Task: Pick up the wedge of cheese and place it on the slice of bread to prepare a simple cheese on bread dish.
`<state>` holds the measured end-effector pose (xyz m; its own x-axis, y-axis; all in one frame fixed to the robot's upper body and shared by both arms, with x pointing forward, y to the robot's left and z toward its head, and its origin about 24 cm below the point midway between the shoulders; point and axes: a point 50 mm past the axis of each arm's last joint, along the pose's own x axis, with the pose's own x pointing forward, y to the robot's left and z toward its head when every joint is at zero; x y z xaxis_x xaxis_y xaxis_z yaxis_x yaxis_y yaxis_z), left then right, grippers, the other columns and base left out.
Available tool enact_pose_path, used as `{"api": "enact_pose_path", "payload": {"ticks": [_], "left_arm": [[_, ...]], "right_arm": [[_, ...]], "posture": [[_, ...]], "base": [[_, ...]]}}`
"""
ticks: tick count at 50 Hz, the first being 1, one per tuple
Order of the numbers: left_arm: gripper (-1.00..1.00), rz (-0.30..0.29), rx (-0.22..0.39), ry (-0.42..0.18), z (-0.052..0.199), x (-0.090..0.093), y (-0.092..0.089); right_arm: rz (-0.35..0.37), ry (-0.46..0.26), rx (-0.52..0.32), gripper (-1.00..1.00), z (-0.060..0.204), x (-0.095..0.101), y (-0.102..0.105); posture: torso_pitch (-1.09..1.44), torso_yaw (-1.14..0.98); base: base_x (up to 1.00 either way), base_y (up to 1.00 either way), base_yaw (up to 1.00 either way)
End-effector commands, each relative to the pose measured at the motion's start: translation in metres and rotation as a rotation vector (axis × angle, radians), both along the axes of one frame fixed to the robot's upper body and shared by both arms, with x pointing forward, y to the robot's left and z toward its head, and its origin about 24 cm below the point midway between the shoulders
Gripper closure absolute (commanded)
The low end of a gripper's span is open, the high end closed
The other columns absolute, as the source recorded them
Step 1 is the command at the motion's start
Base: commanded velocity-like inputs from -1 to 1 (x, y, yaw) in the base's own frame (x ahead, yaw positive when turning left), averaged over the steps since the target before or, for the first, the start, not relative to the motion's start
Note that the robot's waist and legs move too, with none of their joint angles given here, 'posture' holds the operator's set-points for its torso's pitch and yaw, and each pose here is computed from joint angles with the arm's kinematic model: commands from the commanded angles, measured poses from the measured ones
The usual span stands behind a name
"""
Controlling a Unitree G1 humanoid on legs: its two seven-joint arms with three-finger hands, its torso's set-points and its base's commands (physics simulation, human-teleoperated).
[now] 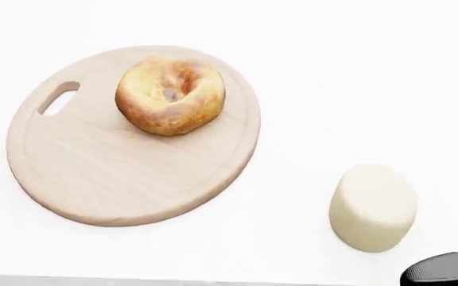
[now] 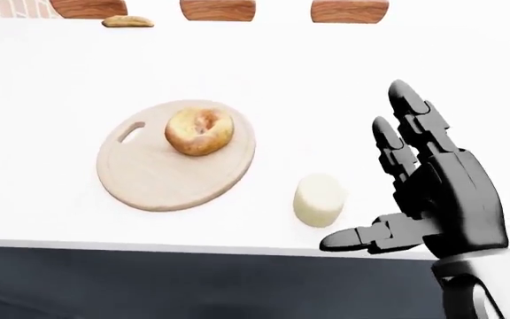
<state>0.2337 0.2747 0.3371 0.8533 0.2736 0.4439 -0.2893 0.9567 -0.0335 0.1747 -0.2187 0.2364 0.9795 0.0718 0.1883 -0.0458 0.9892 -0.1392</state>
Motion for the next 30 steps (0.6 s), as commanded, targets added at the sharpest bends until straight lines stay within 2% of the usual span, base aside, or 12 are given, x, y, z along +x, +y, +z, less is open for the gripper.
{"api": "enact_pose_path", "payload": {"ticks": [1,15,23,30], "left_arm": [[-1.0,0.012,0.027,-0.074,0.013,-0.009,-0.001],[-1.0,0.006,0.031,-0.066,0.011,-0.006,-0.001],[-1.0,0.008,0.033,-0.066,0.011,-0.005,-0.002],[-1.0,0.008,0.036,-0.07,0.012,-0.006,-0.002]], "right_arm": [[-0.021,-0.052,-0.022,-1.0,0.007,-0.001,0.0],[0.0,0.041,-0.056,-1.0,-0.011,0.021,0.019],[-0.025,0.068,-0.076,-1.0,-0.018,0.024,0.017],[-0.018,0.096,-0.078,-1.0,-0.026,0.027,0.016]], "posture": [[0.0,0.0],[0.0,0.0],[0.0,0.0],[0.0,0.0]], "base": [[0.0,0.0,0.0],[0.0,0.0,0.0],[0.0,0.0,0.0],[0.0,0.0,0.0]]}}
